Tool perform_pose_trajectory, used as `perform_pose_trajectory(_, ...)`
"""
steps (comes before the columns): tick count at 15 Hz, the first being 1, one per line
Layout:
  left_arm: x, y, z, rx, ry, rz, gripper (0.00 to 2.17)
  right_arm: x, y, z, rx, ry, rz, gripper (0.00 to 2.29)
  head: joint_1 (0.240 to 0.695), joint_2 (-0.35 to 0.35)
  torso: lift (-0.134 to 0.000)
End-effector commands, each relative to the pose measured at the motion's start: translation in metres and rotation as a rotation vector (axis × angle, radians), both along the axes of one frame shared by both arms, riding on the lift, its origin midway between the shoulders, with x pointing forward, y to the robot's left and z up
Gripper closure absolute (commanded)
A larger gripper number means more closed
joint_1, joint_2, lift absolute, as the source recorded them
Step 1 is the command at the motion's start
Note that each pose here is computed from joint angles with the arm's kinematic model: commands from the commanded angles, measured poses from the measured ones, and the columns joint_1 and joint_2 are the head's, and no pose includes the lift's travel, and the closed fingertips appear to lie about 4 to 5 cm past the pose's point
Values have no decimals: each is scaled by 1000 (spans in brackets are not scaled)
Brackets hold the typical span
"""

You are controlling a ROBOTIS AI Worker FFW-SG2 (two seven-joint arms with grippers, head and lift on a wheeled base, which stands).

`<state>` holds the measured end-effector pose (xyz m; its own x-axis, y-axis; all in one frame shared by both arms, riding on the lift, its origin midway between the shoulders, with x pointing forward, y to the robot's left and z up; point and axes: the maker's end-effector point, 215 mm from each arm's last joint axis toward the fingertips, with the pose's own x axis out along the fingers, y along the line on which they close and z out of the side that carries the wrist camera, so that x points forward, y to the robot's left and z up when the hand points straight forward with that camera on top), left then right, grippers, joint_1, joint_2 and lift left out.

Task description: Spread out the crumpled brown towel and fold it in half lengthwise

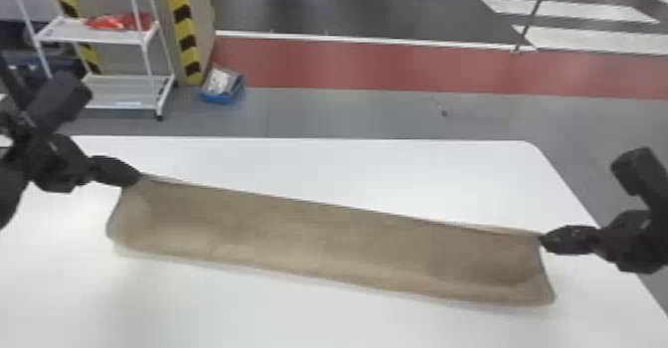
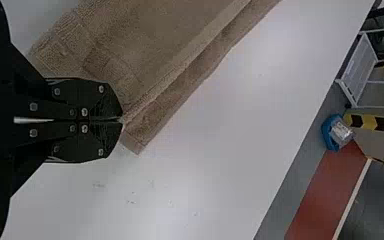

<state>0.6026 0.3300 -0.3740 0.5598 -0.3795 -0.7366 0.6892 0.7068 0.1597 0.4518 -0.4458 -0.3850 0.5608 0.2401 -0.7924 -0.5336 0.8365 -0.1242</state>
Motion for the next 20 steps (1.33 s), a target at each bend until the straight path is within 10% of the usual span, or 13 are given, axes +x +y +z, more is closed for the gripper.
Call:
perform_pose_trajectory(1,-3,18,13,3,-8,-3,1544,-10,-9,2,6,-3,-14,1629,695,-121,-124)
perform_pose_trajectory(9,-48,44,32,25,26,-124,1544,-42,5,17,-25,-27,19,1629,695,-87,-124)
perform_pose_trajectory(20,-12,-37,0,63,37,-179,1544,2,1,-18,27,83,-79,1629,695,-133,-124)
